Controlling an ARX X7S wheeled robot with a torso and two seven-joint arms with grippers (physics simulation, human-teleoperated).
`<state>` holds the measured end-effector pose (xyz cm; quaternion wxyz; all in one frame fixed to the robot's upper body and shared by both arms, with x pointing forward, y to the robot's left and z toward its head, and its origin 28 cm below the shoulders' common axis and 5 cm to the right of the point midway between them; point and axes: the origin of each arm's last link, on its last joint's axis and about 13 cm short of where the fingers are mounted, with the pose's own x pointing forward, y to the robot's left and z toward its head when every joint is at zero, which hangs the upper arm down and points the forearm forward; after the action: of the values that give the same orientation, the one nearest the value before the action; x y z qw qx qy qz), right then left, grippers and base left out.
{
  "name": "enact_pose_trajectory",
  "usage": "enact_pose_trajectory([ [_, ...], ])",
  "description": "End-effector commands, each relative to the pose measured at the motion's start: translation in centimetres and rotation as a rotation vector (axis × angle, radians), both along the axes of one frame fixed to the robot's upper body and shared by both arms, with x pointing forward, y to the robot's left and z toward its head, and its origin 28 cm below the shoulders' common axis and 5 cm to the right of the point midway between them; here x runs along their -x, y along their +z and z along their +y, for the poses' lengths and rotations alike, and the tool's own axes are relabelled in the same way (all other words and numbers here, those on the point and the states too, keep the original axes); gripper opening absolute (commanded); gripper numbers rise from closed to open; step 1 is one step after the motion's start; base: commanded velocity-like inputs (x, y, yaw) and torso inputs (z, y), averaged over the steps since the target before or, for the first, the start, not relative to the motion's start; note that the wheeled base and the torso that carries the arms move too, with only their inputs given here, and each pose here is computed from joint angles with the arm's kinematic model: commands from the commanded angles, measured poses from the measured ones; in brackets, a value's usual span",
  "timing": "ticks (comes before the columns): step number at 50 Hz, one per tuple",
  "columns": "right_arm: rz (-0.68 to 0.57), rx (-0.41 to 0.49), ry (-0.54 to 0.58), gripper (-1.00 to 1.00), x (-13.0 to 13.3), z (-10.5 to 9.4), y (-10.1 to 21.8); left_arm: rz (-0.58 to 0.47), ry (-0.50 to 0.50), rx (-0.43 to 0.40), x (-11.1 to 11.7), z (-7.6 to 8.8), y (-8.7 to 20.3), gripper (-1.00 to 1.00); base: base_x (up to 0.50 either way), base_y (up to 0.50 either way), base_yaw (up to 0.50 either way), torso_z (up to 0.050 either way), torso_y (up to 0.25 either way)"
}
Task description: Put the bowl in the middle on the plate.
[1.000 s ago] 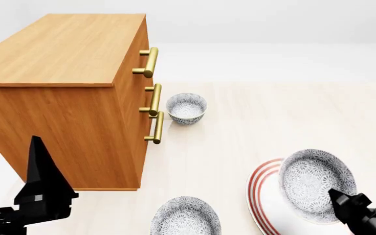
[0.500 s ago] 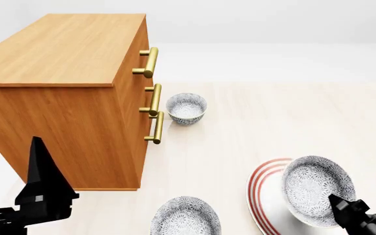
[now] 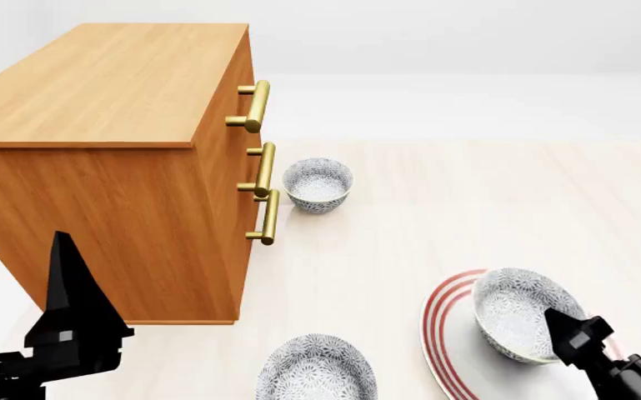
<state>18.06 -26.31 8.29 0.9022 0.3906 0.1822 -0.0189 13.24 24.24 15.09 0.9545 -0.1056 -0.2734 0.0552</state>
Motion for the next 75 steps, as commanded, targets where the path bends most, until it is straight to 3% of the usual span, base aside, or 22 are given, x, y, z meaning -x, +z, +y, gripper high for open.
enact_pose_trajectory([
  [1,-0.013,-0.001,-0.001,1.0,-0.1,0.0,0.2,0.001,0.0,0.002,0.0,0.0,0.0,1.0,0.0,0.0,0.0,0.0,0.0],
  [13,-0.145,0.056,-0.095,1.0,0.3,-0.3,1.9,0.001,0.0,0.001,0.0,0.0,0.0,1.0,0.0,0.0,0.0,0.0,0.0],
  [17,-0.245,0.124,-0.143,1.0,1.0,-0.2,3.7,0.0,0.0,0.001,0.0,0.0,0.0,1.0,0.0,0.0,0.0,0.0,0.0],
  [21,-0.323,0.322,-0.237,1.0,1.8,0.2,5.9,-0.001,0.002,0.001,-0.1,0.1,0.0,1.0,0.0,0.0,0.0,0.0,0.0],
  [24,-0.365,0.383,-0.254,1.0,2.6,1.1,6.2,-0.002,0.004,0.0,-0.2,0.1,-0.1,1.0,0.0,0.0,0.0,0.0,0.0],
  [28,-0.44,0.512,-0.306,1.0,4.0,1.5,7.1,0.001,-0.008,-0.003,0.0,0.0,-0.2,1.0,0.0,0.0,0.0,0.0,0.0],
  [29,-0.5,0.579,-0.314,1.0,3.8,1.7,8.1,-0.002,-0.008,-0.01,-0.1,-0.1,-0.3,1.0,0.0,0.0,0.0,0.0,0.137],
  [32,-0.523,0.615,-0.327,1.0,4.1,2.0,8.4,-0.005,-0.008,-0.011,-0.1,-0.1,-0.3,1.0,0.0,0.0,0.0,0.0,0.235],
  [34,-0.567,0.734,-0.367,1.0,4.0,2.5,8.6,0.0,-0.013,-0.01,-0.2,-0.1,-0.3,1.0,0.0,0.0,0.0,0.0,0.25],
  [42,-0.614,0.766,-0.373,1.0,4.4,3.1,9.3,-0.001,-0.015,-0.001,-0.2,-0.1,-0.2,1.0,0.0,0.0,0.0,0.0,0.25],
  [44,-0.647,0.831,-0.421,1.0,4.6,3.1,9.1,-0.001,-0.01,-0.007,-0.2,-0.1,-0.2,1.0,0.0,0.0,0.0,0.0,0.25],
  [46,-0.65,0.841,-0.418,1.0,4.6,3.2,9.2,-0.003,-0.012,-0.009,-0.2,-0.1,-0.2,1.0,0.0,0.0,0.0,0.0,0.25],
  [51,-0.795,0.901,-0.462,1.0,5.3,3.9,10.0,-0.009,-0.01,-0.009,-0.1,-0.1,-0.2,1.0,0.0,0.0,0.0,0.0,0.25],
  [54,-0.901,0.983,-0.492,1.0,6.5,4.8,11.5,-0.01,-0.015,-0.007,0.0,-0.1,-0.1,1.0,0.0,0.0,0.0,0.0,0.25],
  [59,-1.001,1.024,-0.551,1.0,8.5,6.0,13.6,-0.014,-0.016,-0.006,0.0,0.0,-0.1,1.0,0.0,0.0,0.0,0.0,0.25],
  [65,-1.062,1.031,-0.532,1.0,10.0,7.1,15.0,-0.024,-0.02,-0.004,0.4,0.0,0.1,1.0,0.0,0.0,0.0,0.0,0.25],
  [75,-1.137,1.085,-0.542,1.0,11.6,6.6,14.9,-0.032,-0.022,0.001,0.5,0.1,0.1,1.0,0.0,0.0,0.0,0.0,0.25],
])
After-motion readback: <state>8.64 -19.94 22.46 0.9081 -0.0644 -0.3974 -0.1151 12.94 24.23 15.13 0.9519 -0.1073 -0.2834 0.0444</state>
